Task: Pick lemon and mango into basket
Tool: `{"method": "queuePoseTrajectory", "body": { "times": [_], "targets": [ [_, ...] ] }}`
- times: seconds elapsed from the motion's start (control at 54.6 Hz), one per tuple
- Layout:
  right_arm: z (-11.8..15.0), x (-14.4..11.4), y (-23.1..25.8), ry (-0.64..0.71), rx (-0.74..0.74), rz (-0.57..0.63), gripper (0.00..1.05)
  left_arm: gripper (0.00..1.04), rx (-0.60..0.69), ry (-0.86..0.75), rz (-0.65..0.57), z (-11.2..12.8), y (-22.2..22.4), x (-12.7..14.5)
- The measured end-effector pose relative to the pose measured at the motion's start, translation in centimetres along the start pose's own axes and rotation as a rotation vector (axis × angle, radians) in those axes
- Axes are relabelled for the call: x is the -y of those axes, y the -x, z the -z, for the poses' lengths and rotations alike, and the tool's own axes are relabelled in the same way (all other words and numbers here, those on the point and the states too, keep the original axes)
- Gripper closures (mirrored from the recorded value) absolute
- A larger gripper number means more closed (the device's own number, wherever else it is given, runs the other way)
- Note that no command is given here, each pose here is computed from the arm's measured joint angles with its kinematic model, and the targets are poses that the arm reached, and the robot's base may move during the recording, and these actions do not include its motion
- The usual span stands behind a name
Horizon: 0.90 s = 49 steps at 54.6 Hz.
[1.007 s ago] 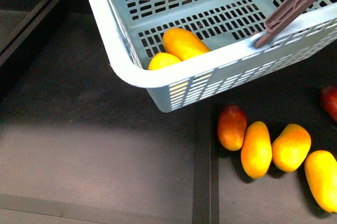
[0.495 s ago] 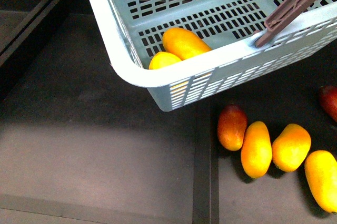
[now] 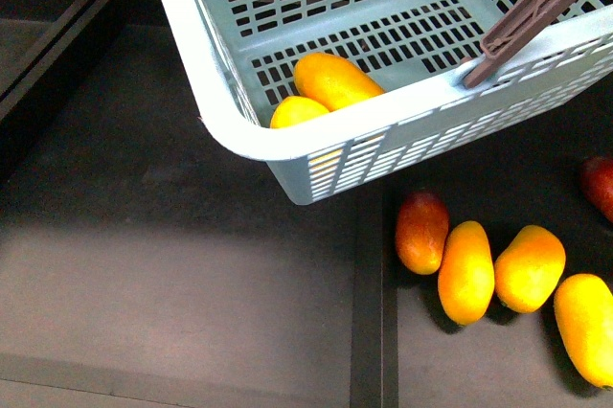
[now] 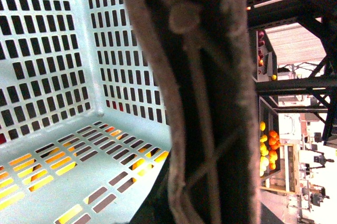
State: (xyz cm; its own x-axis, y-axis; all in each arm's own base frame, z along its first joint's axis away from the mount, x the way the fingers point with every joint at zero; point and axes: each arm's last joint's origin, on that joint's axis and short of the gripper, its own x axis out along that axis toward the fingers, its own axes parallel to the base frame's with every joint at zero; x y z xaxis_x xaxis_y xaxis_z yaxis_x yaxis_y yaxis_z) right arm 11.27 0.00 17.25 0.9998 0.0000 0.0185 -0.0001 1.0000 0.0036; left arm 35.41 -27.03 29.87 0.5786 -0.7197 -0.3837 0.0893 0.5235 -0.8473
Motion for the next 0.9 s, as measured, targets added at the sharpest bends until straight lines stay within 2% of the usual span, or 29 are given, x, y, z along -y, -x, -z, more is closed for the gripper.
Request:
{"method": "queuePoseTrajectory", "body": {
  "times": [0.33,0.751,0.769,0.898],
  "targets": [
    [0.5,0.0,1.2,0.000,-0.033,0.002,1.03,1.00,-0.001,0.000,0.001,0.0,0.0,0.0],
    [0.3,0.0,1.6,0.001,-0.005,0.000,1.03,1.00,0.000,-0.001,0.000,0.0,0.0,0.0],
    [0.3,0.0,1.6,0.001,-0.005,0.000,1.02,1.00,0.000,-0.001,0.000,0.0,0.0,0.0],
    [0.3,0.0,1.6,0.001,-0.004,0.000,0.74,1.00,0.000,0.000,0.000,0.0,0.0,0.0]
  ]
}}
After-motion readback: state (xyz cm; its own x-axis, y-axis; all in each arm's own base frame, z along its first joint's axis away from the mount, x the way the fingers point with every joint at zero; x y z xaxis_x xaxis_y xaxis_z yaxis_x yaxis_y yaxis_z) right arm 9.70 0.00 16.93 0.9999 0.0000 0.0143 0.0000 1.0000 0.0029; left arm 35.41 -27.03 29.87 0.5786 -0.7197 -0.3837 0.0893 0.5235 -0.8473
